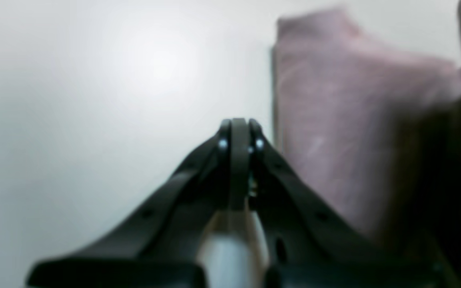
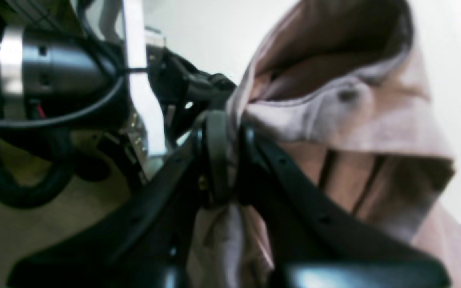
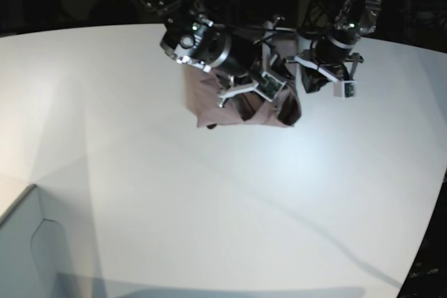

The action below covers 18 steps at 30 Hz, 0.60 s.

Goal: Layout the t-shirt on the table in an organized manner, then fold the t-shirt properly
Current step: 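Lay the held end over the shirt stack with the right gripper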

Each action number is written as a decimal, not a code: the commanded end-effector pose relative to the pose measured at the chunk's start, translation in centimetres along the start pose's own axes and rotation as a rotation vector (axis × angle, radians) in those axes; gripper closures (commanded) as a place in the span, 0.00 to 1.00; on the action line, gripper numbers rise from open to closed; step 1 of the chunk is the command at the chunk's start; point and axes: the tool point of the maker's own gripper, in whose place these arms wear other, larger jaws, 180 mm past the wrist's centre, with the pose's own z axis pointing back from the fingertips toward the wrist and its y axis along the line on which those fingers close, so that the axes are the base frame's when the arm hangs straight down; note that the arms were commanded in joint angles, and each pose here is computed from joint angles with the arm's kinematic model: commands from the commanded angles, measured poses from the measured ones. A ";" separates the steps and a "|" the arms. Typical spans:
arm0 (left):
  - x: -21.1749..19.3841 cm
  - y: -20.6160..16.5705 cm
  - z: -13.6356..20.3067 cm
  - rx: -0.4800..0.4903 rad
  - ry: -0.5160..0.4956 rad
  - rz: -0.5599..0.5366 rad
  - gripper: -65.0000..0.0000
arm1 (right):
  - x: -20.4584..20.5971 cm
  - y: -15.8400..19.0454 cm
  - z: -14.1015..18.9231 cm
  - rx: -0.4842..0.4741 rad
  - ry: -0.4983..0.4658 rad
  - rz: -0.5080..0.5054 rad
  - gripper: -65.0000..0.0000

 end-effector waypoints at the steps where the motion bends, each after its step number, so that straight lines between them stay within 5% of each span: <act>1: 1.2 -0.1 -0.1 -0.008 -0.041 -0.005 1.00 | 2.2 -0.4 -0.2 0.000 -0.069 0.005 1.00; 18: 1.5 2.9 1.1 0.044 -0.038 -0.036 0.95 | 1.0 -2.2 -2.2 0.008 -0.015 0.011 1.00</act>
